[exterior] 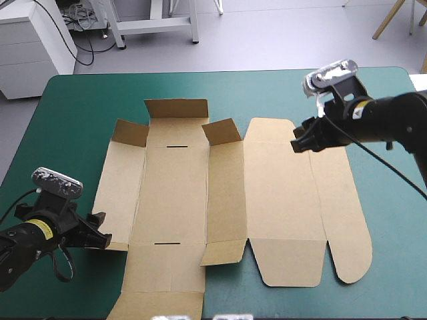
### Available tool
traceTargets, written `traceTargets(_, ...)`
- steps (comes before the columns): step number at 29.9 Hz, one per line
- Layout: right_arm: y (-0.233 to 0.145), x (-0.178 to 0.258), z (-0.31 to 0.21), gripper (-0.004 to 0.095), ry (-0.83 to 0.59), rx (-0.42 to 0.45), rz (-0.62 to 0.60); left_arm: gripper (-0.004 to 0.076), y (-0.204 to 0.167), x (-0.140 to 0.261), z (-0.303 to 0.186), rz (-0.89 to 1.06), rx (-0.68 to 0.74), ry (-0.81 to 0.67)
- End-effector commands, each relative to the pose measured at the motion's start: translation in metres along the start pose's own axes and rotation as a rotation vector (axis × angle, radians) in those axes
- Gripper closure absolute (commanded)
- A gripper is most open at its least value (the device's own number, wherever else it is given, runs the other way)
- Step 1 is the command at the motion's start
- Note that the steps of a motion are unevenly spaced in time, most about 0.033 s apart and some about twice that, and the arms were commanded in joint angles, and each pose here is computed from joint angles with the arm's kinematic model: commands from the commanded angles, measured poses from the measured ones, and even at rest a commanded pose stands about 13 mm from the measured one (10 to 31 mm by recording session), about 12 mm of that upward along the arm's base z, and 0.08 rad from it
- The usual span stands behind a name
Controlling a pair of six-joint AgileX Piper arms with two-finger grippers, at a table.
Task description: Fold the box
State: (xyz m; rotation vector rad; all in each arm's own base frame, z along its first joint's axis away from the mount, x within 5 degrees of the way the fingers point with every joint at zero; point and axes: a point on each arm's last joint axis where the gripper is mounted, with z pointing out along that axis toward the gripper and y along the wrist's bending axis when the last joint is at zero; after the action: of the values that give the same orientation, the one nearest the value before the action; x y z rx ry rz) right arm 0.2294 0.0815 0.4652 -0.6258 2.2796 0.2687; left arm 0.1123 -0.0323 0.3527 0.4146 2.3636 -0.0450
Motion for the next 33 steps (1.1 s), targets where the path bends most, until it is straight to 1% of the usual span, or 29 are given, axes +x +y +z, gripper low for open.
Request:
traceTargets(1, 0.006, 0.019, -0.027, 0.0450, -0.113, 0.048, -0.004, 0.0294, 0.001, -0.011, -0.007, -0.004, -0.005, -0.083)
traceTargets(6, 0.013, 0.061, -0.042, 0.0450, -0.135, 0.096, -0.003, 0.0294, 0.001, -0.011, -0.007, -0.004, -0.005, -0.083)
traceTargets(11, 0.020, 0.097, -0.061, 0.0450, -0.197, 0.141, -0.003, 0.0294, 0.001, -0.011, -0.007, -0.004, -0.005, -0.087)
traceTargets(19, 0.031, 0.147, -0.069, 0.0450, -0.219, 0.143, 0.052, 0.0294, 0.001, -0.012, -0.007, -0.006, -0.004, -0.100)
traceTargets(25, 0.033, 0.174, -0.057, 0.0450, -0.182, 0.146, 0.086, 0.0294, 0.001, -0.012, -0.007, -0.010, -0.001, -0.100)
traceTargets(30, 0.032, 0.181, -0.049, 0.0450, -0.156, 0.145, 0.096, 0.0293, -0.002, -0.010, -0.007, -0.038, 0.035, -0.081)
traceTargets(33, 0.032, 0.180, -0.048, 0.0450, -0.172, 0.146, 0.096, 0.0293, -0.004, -0.010, -0.007, -0.056, 0.054, -0.077)
